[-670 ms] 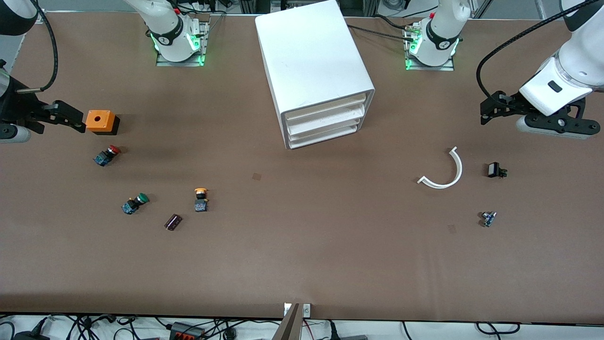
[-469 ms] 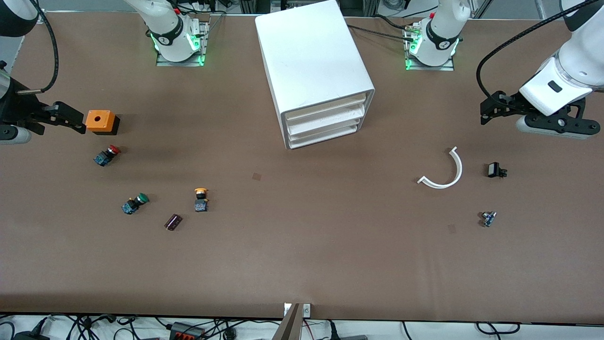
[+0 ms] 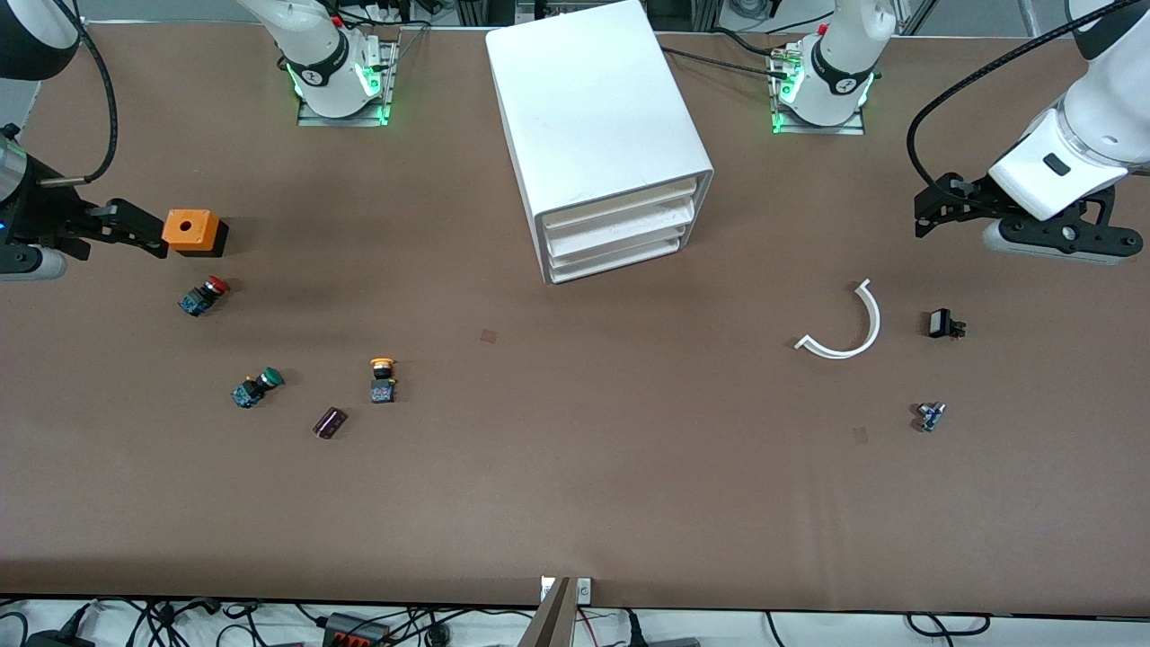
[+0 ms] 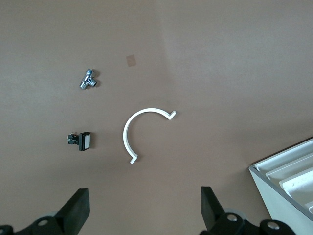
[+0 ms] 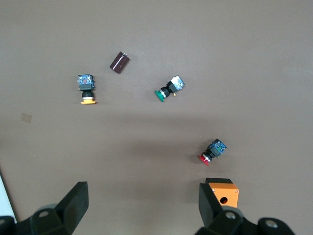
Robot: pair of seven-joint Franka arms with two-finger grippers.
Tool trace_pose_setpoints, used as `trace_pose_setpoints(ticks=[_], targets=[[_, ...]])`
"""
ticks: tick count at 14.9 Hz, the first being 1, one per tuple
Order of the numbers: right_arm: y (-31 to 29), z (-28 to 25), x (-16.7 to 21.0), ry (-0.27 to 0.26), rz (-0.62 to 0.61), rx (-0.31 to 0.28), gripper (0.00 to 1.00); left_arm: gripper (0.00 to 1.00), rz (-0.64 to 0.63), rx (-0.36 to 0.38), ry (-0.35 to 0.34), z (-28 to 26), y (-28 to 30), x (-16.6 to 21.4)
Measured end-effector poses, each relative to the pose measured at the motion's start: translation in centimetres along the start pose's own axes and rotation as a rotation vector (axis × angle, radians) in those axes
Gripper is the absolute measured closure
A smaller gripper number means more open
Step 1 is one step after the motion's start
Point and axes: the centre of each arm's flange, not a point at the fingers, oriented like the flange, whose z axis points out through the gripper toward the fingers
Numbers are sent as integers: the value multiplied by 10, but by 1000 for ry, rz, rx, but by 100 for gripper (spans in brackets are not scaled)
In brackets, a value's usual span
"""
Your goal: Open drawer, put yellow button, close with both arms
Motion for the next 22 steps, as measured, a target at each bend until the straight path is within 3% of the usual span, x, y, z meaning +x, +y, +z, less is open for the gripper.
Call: trace_pose_setpoints(ticks=[5, 7, 10, 14, 18, 22], targets=[[-11, 23, 10, -40, -18, 0, 0, 0, 0, -1, -22, 2, 0, -2], [-13, 39, 17, -59, -21, 4, 0, 0, -1, -10, -82, 5, 1, -8], [-25, 70, 35, -64, -36, 13, 0, 0, 12, -105, -176, 11, 18, -15], [-69, 123, 56, -97, -97, 6, 0, 0, 107, -144, -296, 39, 74, -15], [-113, 188, 69, -146, -161, -3, 0, 0, 135, -357, -406, 98, 123, 7], [-157, 259, 77, -170, -215, -5, 0, 0, 236, -594, -376, 152, 140, 37]])
